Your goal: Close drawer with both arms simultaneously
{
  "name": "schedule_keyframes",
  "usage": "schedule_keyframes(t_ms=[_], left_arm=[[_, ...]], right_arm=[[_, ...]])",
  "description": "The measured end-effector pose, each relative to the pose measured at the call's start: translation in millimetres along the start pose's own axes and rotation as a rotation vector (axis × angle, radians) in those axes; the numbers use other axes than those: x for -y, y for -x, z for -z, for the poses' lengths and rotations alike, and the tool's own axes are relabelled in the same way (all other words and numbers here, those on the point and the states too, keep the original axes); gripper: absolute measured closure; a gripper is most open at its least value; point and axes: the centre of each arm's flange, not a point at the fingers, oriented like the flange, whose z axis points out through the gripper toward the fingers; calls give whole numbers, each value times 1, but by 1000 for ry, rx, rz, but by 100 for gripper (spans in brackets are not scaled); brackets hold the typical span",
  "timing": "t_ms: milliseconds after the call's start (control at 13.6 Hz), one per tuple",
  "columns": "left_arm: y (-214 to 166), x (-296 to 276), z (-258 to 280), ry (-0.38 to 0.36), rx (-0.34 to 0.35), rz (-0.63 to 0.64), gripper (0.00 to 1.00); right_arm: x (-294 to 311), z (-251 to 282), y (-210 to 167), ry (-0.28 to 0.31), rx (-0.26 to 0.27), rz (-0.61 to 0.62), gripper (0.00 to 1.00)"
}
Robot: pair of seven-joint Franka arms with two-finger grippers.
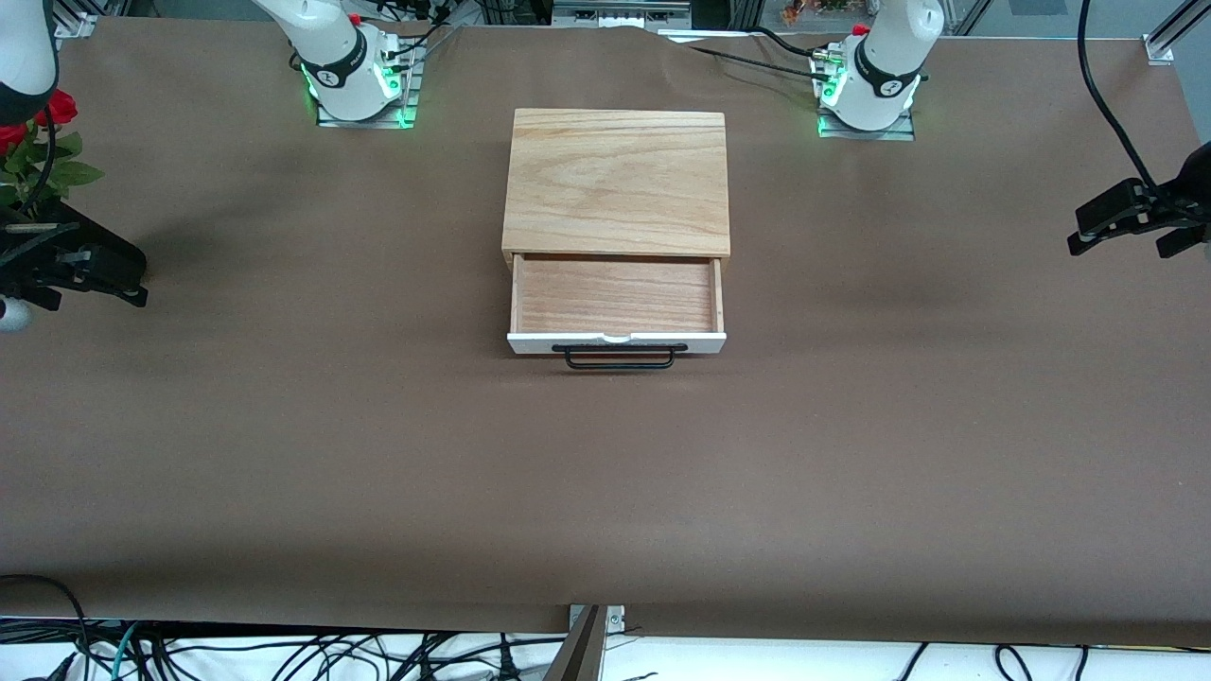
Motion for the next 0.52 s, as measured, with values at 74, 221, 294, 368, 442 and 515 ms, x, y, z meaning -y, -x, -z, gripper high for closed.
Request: schedule_keyframes(t_ms=[74, 221, 294, 368, 442, 515], left_arm=[[0, 2, 0, 0, -1, 3, 0], [0, 2, 1, 0, -1, 3, 0], [0, 2, 1, 0, -1, 3, 0], [0, 2, 1, 0, -1, 3, 0], [0, 2, 1, 0, -1, 3, 0], [0, 2, 1, 0, -1, 3, 0]], right_arm=[[0, 0, 0, 0, 0, 0, 0], [-1, 0, 0, 0, 1, -1, 0], [-1, -1, 0, 0, 1, -2, 0], [-1, -1, 0, 0, 1, -2, 0], [-1, -1, 0, 0, 1, -2, 0], [-1, -1, 0, 0, 1, -2, 0]])
